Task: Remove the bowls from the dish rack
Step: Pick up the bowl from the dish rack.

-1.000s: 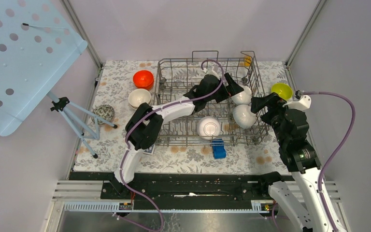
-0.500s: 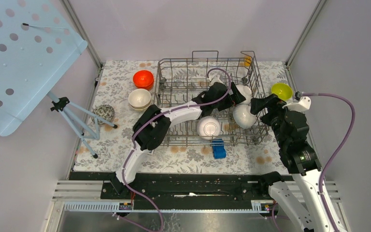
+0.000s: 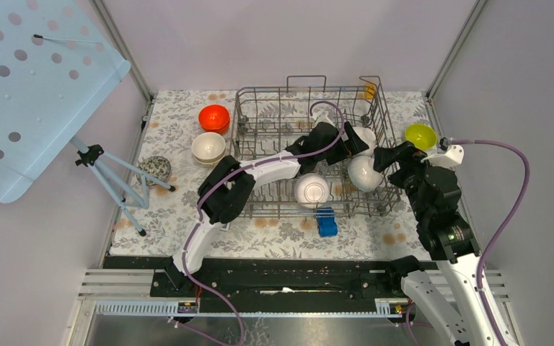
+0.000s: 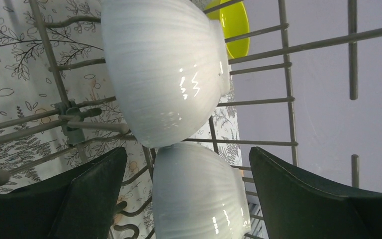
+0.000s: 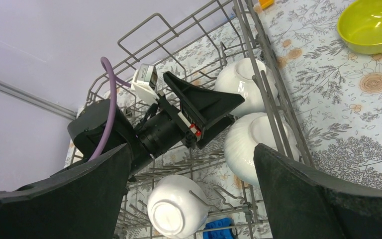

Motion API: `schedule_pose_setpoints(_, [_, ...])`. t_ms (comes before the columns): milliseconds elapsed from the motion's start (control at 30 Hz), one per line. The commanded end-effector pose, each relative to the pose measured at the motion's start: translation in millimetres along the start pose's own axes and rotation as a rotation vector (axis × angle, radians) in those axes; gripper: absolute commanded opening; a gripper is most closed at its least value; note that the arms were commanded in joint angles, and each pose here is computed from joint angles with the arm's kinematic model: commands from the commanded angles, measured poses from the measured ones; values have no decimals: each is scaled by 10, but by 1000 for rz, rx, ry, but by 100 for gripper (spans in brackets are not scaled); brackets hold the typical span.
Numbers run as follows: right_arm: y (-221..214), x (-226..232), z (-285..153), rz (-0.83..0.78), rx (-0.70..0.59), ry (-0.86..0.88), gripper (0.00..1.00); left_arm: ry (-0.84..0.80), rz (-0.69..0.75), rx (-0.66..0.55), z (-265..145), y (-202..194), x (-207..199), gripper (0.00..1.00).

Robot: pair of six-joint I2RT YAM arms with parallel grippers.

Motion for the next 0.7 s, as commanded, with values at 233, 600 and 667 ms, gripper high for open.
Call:
schedule_pose_setpoints(233, [79, 10, -31, -11, -59, -3, 100, -43, 149, -62, -536, 235, -337, 99])
schedule_pose_setpoints(600, [49, 18, -12, -13, -29, 0, 100, -83, 254, -24, -1039, 226, -630, 99])
schedule_pose_setpoints(667, [56, 22, -9, -16, -24, 0, 100, -73, 259, 32, -1041, 161, -675, 99])
Point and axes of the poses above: each gripper's point midway between its finger pads, its own z axis out along the fingers, its own x axis along the line the jaws close on, y = z × x, the point moved 10 cm from there along -z, back along the fingers, and after that the axes turned 13 degrees about -z, right-handed, at the moved point
